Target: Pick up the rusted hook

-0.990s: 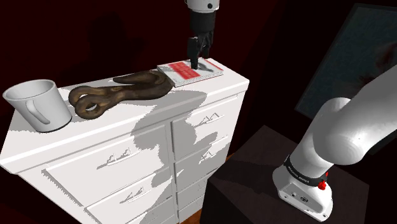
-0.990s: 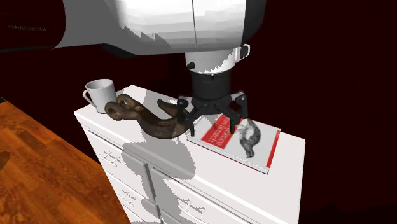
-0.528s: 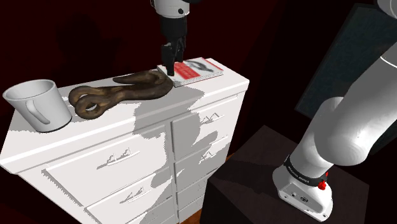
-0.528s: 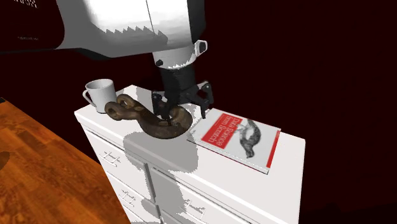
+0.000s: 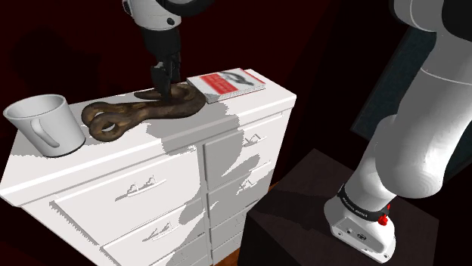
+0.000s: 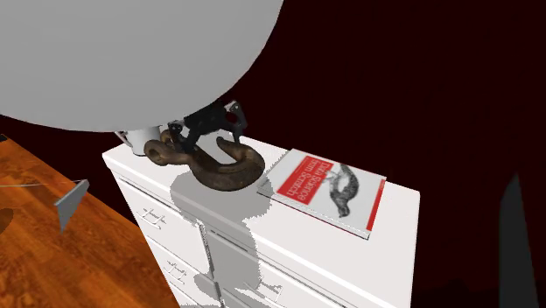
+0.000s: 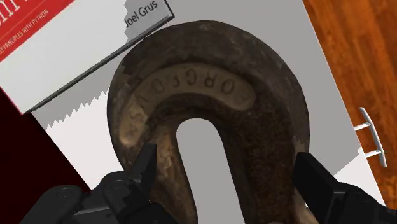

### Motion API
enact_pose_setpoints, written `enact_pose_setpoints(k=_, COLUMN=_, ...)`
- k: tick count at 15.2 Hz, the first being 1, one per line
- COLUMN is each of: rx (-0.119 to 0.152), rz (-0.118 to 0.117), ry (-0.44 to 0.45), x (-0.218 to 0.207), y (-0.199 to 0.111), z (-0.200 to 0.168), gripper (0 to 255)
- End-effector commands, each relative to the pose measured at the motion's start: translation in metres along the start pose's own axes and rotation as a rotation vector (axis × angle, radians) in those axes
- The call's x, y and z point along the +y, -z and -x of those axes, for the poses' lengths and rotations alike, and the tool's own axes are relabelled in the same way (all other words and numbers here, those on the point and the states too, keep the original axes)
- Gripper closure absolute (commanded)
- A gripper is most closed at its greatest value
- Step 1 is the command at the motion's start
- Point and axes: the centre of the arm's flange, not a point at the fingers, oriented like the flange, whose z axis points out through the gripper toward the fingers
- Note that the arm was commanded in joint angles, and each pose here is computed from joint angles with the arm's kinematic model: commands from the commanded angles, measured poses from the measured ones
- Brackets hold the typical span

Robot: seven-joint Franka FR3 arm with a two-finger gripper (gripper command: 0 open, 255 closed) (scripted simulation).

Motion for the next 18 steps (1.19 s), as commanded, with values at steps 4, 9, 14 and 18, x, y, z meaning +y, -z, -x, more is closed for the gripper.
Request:
enact_pose_setpoints(k=4, rx=0.017, rz=0.02, ry=0.13, x=-0.041, y=-0.003, z=-0.041, gripper=0)
enact_pose_setpoints(k=9, rx=0.017, rz=0.02, ry=0.13, x=-0.044, y=-0.029, z=-0.041, gripper=0)
enact_pose_setpoints(k=14, rx=0.017, rz=0.02, ry=0.13, x=-0.047, y=-0.043, z=-0.04, gripper=255)
enact_pose_setpoints(k=18, rx=0.017, rz=0.02, ry=0.13, x=-0.047, y=-0.043, z=-0.04, gripper=255)
